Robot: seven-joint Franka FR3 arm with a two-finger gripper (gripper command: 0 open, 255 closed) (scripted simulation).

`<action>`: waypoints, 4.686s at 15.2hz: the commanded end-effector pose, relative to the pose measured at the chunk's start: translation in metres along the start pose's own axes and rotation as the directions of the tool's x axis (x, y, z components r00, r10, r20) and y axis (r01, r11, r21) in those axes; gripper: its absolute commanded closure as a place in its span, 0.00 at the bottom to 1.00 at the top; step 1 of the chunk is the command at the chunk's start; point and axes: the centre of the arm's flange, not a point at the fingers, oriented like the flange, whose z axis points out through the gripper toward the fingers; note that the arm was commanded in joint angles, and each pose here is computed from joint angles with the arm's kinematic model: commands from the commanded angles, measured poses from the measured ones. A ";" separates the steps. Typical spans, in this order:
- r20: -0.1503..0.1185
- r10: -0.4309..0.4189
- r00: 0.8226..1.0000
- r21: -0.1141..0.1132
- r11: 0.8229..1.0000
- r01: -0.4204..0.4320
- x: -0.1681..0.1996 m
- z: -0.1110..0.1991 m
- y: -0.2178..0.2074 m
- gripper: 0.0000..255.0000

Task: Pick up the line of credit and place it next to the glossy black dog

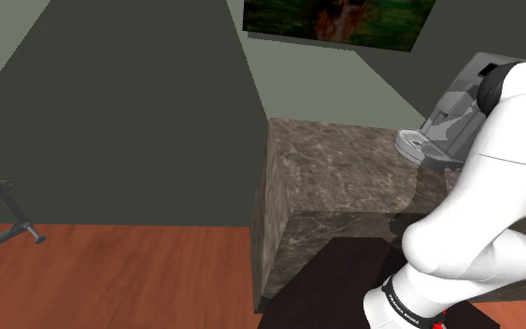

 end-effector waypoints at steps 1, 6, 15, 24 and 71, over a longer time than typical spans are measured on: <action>-0.002 -0.006 1.000 0.005 1.000 0.006 0.003 0.003 0.031 1.00; -0.002 -0.006 1.000 0.005 1.000 0.006 0.007 0.029 0.031 1.00; -0.002 -0.006 1.000 0.005 1.000 0.006 0.014 0.076 0.032 1.00; -0.002 -0.006 1.000 0.005 1.000 0.006 0.021 0.123 0.033 1.00; -0.002 -0.006 1.000 0.005 1.000 0.006 0.041 0.209 0.037 0.00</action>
